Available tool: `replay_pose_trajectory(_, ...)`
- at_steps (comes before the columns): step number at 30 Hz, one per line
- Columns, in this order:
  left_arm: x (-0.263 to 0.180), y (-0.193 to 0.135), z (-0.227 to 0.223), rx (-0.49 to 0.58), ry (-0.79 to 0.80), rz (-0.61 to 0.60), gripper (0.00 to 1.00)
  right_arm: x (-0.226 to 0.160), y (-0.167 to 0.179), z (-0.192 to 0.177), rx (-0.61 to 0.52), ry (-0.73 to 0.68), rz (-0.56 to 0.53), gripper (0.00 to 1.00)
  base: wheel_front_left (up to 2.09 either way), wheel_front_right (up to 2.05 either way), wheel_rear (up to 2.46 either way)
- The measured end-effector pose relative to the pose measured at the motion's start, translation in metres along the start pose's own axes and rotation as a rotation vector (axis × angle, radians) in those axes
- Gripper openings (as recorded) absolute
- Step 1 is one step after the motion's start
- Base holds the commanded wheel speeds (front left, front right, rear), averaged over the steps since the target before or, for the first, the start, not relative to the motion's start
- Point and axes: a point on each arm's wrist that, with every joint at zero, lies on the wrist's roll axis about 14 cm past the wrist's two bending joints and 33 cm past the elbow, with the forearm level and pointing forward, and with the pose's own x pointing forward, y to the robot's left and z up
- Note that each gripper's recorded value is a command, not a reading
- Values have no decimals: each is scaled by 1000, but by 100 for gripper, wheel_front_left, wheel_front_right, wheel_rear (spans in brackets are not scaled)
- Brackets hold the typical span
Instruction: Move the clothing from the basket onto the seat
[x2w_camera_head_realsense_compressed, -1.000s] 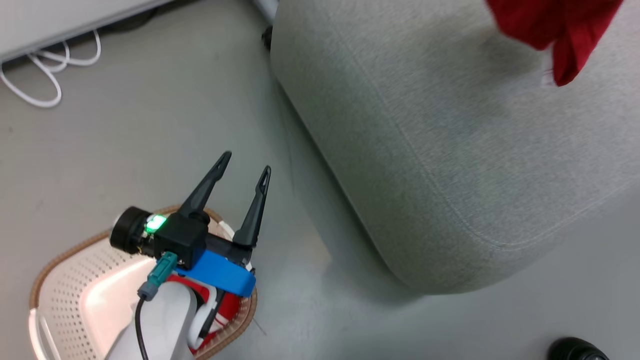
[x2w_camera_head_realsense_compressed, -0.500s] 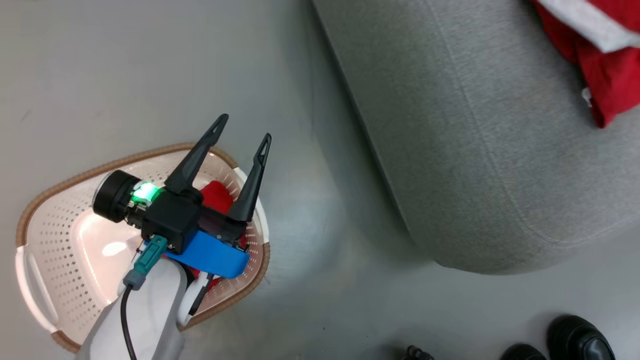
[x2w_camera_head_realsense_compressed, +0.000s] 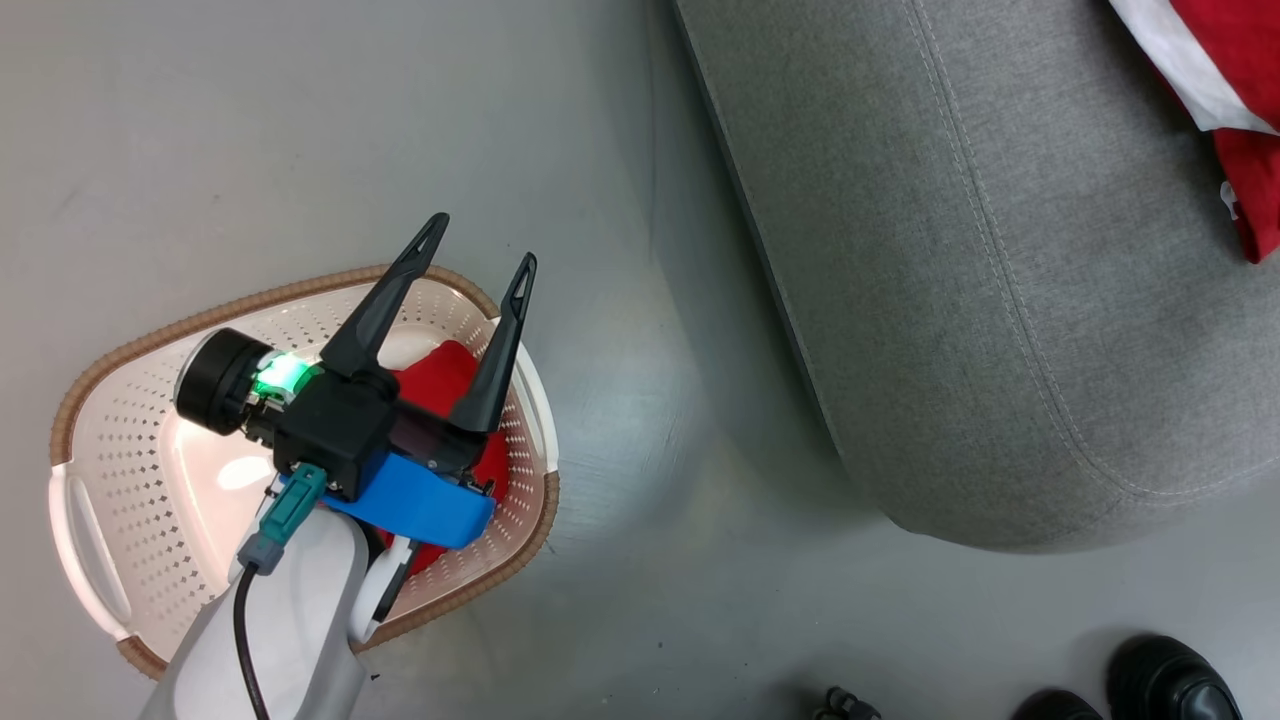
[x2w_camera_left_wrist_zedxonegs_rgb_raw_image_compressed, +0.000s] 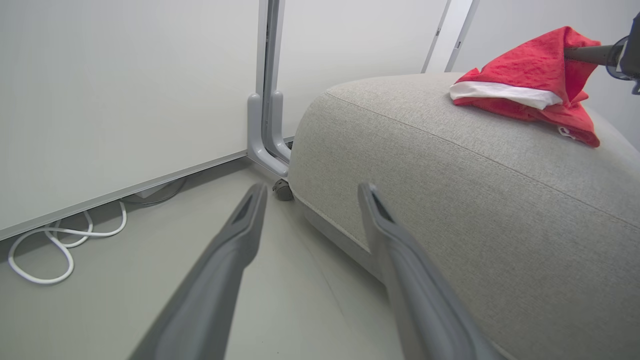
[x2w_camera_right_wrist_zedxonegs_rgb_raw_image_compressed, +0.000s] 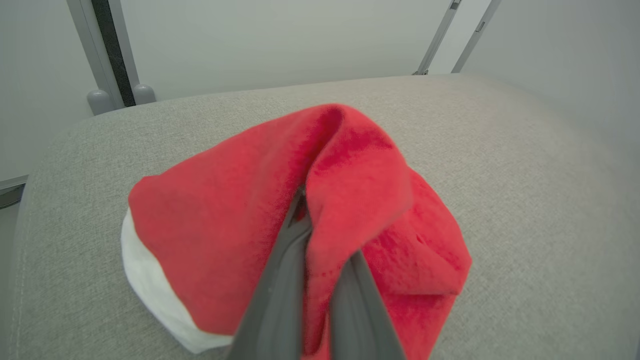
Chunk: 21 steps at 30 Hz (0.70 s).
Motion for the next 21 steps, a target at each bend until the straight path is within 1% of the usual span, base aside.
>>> replay_pose_trajectory(1, 0, 0, 1, 1, -2, 0, 100, 0, 0, 1, -3, -2, 1, 74, 0, 0, 0)
replay_pose_trajectory(2, 1, 0, 1, 1, -3, 1, 100, 0, 0, 2, -10, -3, 2, 100, 0, 0, 0)
replay_pose_trajectory(6, 1, 0, 4, 4, -5, 3, 100, -2, -2, 2, -30, 1, 1, 100, 0, 0, 0)
replay_pose_trajectory(15, 1, 0, 11, 9, -17, 12, 100, -4, -7, 9, -21, -14, -10, 100, 0, 0, 0)
replay_pose_trajectory(18, 1, -3, 16, 9, -21, 15, 100, -8, -5, 8, -51, -10, 7, 100, 0, 0, 0)
replay_pose_trajectory(21, 1, -5, 24, 5, -34, 25, 100, -15, -6, 6, -57, -6, 15, 100, 0, 0, 0)
